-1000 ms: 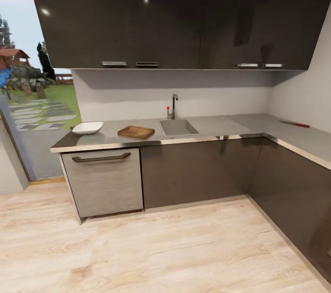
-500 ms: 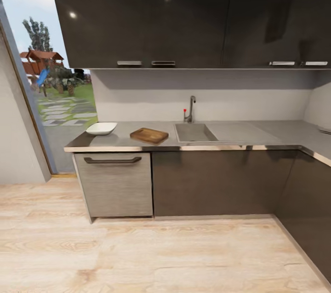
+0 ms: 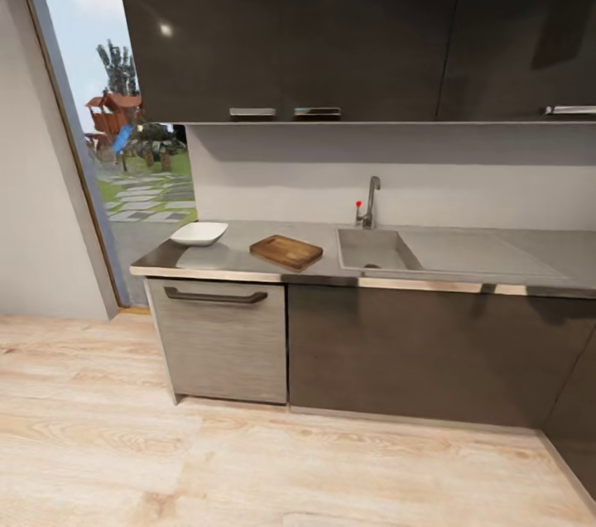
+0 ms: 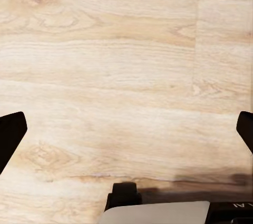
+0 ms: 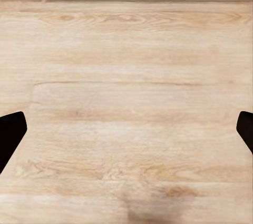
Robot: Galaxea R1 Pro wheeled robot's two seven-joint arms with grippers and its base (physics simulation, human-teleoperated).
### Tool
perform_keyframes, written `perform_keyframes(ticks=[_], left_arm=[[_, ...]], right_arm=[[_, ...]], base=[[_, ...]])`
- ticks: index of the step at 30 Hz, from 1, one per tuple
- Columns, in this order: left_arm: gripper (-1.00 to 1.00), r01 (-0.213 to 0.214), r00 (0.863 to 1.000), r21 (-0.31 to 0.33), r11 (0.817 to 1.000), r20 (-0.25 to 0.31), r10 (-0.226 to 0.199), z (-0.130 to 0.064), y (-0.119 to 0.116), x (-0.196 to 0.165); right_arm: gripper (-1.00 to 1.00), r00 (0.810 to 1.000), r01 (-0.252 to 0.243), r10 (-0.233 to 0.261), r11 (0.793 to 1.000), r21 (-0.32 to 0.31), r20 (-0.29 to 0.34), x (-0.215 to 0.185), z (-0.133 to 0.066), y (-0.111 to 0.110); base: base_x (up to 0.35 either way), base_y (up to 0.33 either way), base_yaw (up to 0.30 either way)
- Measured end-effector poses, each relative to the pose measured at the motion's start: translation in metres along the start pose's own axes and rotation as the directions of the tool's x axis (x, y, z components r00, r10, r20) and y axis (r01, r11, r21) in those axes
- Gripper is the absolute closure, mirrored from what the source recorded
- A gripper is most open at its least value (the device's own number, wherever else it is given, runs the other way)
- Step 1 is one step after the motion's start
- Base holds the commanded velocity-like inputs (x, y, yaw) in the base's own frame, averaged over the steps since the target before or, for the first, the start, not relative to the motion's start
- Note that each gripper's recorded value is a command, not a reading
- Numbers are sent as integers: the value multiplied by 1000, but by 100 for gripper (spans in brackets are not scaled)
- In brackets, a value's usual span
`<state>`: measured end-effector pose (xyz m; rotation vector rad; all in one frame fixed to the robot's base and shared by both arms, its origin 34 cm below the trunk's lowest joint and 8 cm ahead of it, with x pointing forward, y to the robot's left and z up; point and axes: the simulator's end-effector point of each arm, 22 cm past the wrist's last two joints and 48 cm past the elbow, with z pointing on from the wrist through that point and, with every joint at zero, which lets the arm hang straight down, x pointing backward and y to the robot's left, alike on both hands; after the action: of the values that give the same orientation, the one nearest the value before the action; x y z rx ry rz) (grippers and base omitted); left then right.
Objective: In the kitchen, take the Vidalia onion out of the sink, dice it on the chopping board with the paring knife, put the diced onion into the bowl on the countertop, then place both the paring knife and the chopping board into the sink.
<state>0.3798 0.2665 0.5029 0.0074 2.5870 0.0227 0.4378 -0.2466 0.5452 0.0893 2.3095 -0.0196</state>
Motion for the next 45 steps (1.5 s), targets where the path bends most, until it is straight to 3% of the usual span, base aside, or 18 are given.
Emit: perform_keyframes(ticks=[31,38,45], left_arm=[[-100,-4,1000,-5,1000,-2,4,0,4,1],[-100,-5,1000,-6,1000,21,5,0,5,-5],[-100,-3,1000,-4,1000,22,3,0,3,-5]], right_arm=[[-100,1000,8,-8,1000,8,2,-1,1,-8],[-100,1000,6,-6,1000,9,2,-1,1,-8],[-100,1000,4,-4,1000,10,3,-1,1,-8]], base=[[8,-4,2],[0,0,-2],[0,0,-146]])
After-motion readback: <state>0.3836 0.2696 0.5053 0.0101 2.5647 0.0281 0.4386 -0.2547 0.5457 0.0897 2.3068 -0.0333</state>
